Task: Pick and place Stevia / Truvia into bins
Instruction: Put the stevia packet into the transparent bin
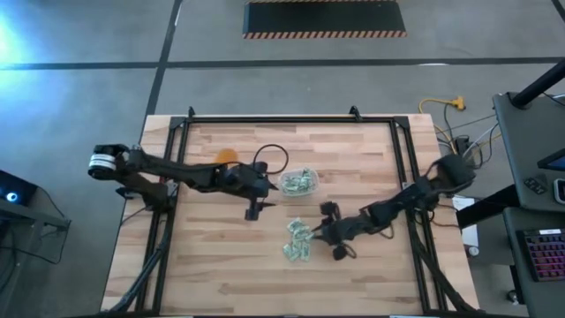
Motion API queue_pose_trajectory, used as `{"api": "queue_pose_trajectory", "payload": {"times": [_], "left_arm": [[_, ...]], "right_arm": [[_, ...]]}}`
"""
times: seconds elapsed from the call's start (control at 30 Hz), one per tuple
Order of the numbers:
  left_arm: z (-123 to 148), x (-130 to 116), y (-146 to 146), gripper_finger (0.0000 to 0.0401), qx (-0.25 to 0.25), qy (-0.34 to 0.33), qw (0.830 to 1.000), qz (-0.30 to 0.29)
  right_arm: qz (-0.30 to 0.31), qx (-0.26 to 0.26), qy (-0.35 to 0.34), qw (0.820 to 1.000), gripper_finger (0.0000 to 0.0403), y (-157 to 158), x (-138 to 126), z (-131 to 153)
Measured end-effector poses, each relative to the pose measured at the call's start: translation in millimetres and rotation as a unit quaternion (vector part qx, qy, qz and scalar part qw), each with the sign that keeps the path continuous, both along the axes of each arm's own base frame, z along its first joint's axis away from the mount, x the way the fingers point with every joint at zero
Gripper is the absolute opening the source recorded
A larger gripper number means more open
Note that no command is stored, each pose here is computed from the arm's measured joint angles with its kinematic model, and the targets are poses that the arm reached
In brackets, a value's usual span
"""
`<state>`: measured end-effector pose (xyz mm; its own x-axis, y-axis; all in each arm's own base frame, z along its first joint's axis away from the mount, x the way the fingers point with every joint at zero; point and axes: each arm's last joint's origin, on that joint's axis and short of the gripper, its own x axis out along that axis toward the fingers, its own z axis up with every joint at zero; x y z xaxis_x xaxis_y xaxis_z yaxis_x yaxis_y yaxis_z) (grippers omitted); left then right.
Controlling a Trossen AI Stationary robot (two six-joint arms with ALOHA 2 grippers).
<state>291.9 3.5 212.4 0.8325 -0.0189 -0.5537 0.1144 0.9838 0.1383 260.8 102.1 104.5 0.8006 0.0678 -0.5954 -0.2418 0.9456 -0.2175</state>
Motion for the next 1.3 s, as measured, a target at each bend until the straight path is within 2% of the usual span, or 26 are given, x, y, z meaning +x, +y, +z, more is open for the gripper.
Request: {"api": "queue_pose_trajectory", "payload": {"times": [0.13,0.3,0.53,0.67,0.8,1.1,1.3], "left_arm": [[6,-10,-7,0.0224,0.001,-0.01,1.0,-0.01],[10,-14,-9,0.0224,0.0,-0.021,1.0,-0.013],[12,-15,-9,0.0224,0.001,-0.025,1.0,-0.012],[10,-16,-9,0.0224,0.001,-0.022,1.0,-0.012],[6,-16,-9,0.0224,0.001,-0.016,1.0,-0.012],[5,-16,-8,0.0224,0.001,-0.013,1.0,-0.012],[5,-16,-8,0.0224,0.001,-0.013,1.0,-0.012]], "right_arm": [[-0.048,-0.065,0.01,0.997,0.0082,-1,11,-18],[-0.063,-0.073,0.017,0.995,0.0082,2,22,-29],[-0.07,-0.059,0.004,0.996,0.0082,5,29,-19],[-0.074,-0.064,0.02,0.995,0.0082,3,26,-15],[-0.101,-0.035,0.037,0.994,0.0082,1,23,-13],[-0.087,-0.002,0.053,0.995,0.0081,2,22,-12],[-0.081,-0.004,0.061,0.995,0.0046,1,18,-5]]}}
